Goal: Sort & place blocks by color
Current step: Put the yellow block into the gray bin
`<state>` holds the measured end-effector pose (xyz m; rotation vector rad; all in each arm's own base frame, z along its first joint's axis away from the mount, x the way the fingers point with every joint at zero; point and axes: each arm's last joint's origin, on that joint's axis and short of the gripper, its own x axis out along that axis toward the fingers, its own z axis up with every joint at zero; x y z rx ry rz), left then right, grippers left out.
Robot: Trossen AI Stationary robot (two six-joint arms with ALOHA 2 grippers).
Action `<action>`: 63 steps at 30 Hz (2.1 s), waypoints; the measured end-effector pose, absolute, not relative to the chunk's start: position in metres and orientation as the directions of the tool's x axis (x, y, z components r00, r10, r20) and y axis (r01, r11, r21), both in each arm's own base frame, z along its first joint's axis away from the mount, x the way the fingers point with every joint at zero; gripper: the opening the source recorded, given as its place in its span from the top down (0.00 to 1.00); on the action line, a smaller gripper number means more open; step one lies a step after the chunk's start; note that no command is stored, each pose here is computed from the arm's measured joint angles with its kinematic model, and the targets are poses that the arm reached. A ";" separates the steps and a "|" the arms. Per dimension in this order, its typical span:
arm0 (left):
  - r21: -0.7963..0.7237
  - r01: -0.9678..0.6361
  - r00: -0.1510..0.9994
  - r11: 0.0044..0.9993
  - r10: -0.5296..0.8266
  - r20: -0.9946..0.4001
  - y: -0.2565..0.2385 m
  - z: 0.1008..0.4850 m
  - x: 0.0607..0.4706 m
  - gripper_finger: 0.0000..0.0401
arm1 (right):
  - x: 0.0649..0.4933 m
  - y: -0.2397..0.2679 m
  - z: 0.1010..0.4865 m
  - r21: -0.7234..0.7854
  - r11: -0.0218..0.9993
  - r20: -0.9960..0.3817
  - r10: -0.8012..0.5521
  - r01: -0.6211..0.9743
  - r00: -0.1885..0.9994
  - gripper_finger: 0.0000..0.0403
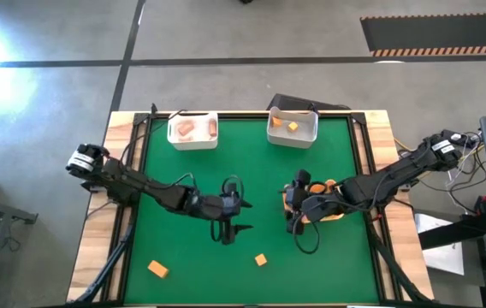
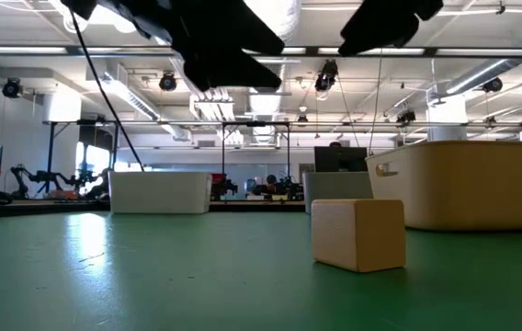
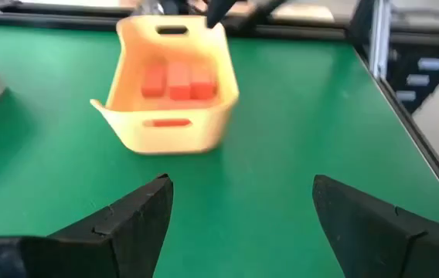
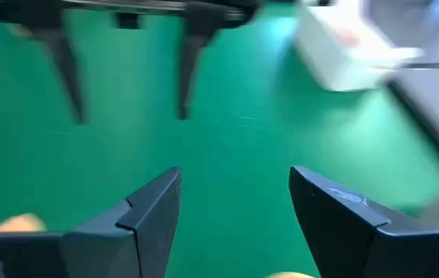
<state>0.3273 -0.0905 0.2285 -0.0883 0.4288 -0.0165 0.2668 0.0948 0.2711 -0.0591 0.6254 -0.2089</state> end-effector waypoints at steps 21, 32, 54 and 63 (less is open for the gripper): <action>-0.100 0.046 0.937 0.994 -0.078 -0.342 -0.093 0.283 0.282 0.27 | 0.325 0.174 0.190 -0.012 0.929 -0.800 0.213 -0.370 0.562 0.27; -0.110 0.056 0.944 0.992 -0.089 -0.318 -0.095 0.287 0.280 0.27 | 0.365 0.197 0.141 0.010 0.930 -0.867 0.192 -0.368 0.460 0.28; -0.156 0.057 0.943 0.986 -0.104 -0.315 -0.100 0.286 0.278 0.27 | 0.365 0.197 0.162 -0.001 0.923 -0.865 0.192 -0.384 0.464 0.70; -0.051 0.019 0.961 0.999 -0.033 -0.274 -0.097 0.294 0.280 0.27 | 0.349 0.157 0.228 -0.021 0.936 -0.852 0.167 -0.352 0.497 0.70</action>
